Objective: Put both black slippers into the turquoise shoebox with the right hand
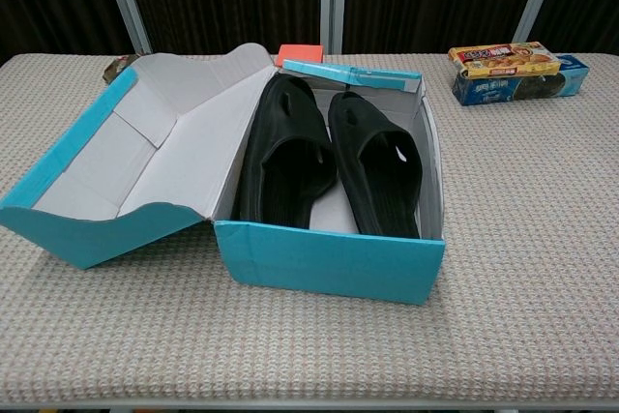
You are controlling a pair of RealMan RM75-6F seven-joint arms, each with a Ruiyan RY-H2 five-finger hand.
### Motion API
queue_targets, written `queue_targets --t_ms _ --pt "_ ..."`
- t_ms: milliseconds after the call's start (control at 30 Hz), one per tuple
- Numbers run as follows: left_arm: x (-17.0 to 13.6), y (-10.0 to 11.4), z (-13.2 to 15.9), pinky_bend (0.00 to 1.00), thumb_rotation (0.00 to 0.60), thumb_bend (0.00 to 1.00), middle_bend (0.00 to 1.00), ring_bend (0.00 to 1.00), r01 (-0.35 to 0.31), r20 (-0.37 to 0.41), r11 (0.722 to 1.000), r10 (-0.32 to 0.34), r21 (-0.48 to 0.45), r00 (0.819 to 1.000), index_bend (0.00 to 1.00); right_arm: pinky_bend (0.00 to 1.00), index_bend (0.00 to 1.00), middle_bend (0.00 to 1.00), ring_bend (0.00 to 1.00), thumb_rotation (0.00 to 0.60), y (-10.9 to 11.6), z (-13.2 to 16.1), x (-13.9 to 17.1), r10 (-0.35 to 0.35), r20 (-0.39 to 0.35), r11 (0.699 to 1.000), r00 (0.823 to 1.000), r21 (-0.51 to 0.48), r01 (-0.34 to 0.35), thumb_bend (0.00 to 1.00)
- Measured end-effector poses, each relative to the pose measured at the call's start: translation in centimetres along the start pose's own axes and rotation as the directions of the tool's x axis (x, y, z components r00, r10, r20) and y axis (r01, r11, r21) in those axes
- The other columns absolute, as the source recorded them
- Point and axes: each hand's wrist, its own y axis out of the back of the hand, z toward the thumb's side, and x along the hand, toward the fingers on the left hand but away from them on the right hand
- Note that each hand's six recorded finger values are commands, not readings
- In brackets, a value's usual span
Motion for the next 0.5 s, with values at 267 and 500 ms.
queue_targets --t_ms 267,500 --pt "-0.4 -0.1 1.0 0.08 0.600 0.00 0.16 0.05 -0.015 0.017 0.999 0.014 0.033 1.000 0.10 0.05 0.03 0.07 0.00 0.600 -2.0 -4.1 5.9 0.034 0.106 0.998 0.994 0.053 -0.039 0.00" --pt "-0.3 -0.2 1.0 0.08 0.600 0.00 0.16 0.05 -0.029 0.013 0.998 0.028 0.048 1.000 0.10 0.05 0.03 0.07 0.00 0.600 -3.1 -6.0 7.5 0.046 0.169 0.998 0.985 0.037 -0.053 0.00"
